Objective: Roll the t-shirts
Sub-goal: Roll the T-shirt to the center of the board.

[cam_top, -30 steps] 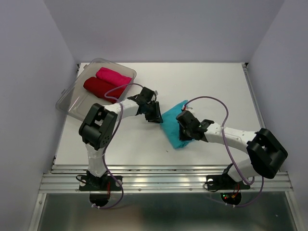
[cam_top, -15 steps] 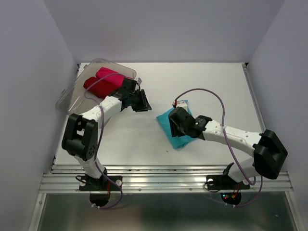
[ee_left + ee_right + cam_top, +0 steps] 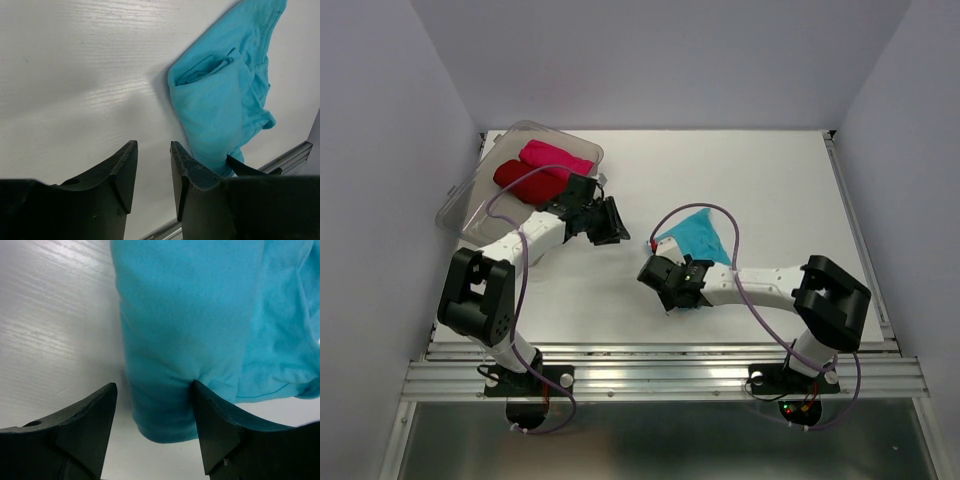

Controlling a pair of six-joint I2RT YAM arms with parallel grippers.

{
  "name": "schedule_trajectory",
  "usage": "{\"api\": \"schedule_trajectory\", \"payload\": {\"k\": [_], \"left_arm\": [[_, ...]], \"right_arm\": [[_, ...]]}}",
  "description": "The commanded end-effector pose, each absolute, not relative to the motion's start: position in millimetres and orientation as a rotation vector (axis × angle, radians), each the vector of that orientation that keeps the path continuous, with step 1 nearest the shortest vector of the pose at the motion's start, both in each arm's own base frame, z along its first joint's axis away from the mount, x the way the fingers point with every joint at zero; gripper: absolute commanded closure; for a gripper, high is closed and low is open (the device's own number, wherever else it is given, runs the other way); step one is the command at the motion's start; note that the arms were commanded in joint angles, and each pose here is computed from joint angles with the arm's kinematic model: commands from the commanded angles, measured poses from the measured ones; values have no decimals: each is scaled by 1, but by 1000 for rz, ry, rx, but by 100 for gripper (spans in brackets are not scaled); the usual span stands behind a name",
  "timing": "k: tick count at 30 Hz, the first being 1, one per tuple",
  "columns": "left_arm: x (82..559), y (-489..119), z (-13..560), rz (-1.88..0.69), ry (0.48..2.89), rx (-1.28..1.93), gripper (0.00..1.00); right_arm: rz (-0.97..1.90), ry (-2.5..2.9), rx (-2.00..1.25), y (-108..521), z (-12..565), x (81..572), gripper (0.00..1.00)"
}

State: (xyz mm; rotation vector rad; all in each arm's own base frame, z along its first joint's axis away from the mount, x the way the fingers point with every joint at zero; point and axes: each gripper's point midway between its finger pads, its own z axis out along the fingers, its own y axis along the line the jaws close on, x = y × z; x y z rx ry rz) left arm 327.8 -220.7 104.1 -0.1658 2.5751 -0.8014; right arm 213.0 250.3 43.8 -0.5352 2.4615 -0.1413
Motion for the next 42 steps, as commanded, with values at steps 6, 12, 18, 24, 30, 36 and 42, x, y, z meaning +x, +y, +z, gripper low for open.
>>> {"api": "schedule_trajectory", "payload": {"k": [6,12,18,24,30,36,42], "left_arm": [[314,-232,103,-926,2567,-145,39],[303,-248,102,-1026,2552,-68,18],[292,-270,96,-1124,2554,-19,5],[288,-286,68,-1165,2595,-37,5],[292,-296,55,-1164,2585,-106,6],[297,-310,45,-1135,2605,-132,17],[300,-310,48,-1119,2609,-183,74]], "right_arm": [[-268,2384,-472,245,21,230,82],[-98,2319,-513,264,39,234,99],[42,2282,-546,277,57,230,99],[97,2268,-536,279,63,227,99],[119,2262,-534,279,67,226,99],[129,2250,-549,280,71,226,99],[102,2260,-573,278,69,226,60]]}}
